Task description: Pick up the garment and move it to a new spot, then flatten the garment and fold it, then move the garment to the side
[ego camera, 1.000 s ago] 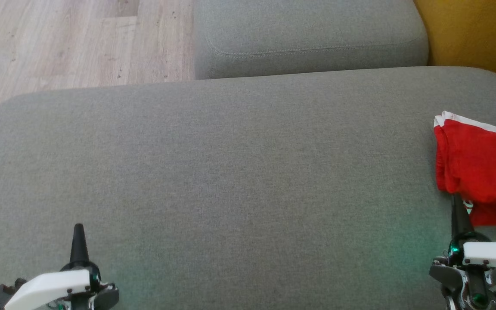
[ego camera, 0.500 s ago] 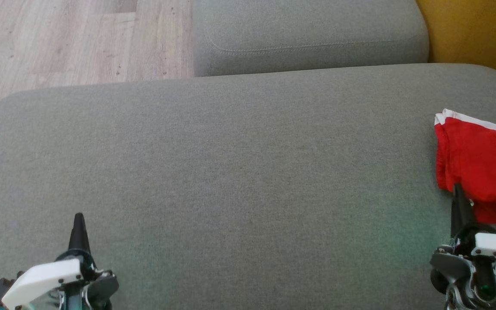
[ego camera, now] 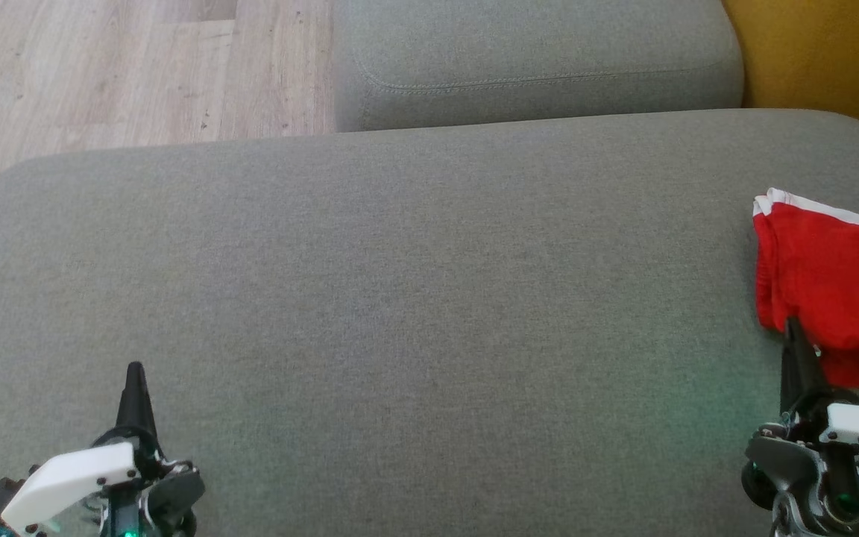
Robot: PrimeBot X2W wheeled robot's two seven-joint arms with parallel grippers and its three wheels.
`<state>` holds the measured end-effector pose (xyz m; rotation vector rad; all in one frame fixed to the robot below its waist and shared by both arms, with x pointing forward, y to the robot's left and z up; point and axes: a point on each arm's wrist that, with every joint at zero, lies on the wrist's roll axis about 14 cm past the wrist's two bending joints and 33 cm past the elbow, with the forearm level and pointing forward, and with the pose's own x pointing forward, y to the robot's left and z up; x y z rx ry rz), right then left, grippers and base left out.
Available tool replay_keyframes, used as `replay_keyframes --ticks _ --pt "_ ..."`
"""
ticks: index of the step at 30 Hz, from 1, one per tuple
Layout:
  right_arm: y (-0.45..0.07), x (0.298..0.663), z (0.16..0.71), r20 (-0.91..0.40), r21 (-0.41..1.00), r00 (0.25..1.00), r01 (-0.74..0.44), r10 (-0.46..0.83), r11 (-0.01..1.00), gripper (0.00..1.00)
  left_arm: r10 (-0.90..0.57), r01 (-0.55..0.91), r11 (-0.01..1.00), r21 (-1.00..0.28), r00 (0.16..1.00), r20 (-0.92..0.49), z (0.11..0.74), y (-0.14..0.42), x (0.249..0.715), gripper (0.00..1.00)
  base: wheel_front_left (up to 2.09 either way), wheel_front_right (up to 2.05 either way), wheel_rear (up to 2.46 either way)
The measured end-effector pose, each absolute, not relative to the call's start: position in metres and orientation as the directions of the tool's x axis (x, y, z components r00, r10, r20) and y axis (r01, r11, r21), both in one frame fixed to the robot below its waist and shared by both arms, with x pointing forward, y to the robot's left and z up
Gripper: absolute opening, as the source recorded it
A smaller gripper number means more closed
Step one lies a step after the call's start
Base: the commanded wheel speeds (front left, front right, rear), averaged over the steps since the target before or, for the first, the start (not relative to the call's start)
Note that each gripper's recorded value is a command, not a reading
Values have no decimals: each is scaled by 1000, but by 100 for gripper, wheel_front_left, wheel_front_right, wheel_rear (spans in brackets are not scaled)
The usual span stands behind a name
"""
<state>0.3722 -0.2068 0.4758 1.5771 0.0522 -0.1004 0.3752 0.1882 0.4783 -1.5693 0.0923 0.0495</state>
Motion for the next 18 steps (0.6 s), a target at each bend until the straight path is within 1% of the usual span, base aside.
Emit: replay_keyframes --ticks 18 --pt "-207 372 476 -97 995 995 97 -30 -9 0 -27 -90 1 -996 996 -90 478 188 375 0 0 0 0"
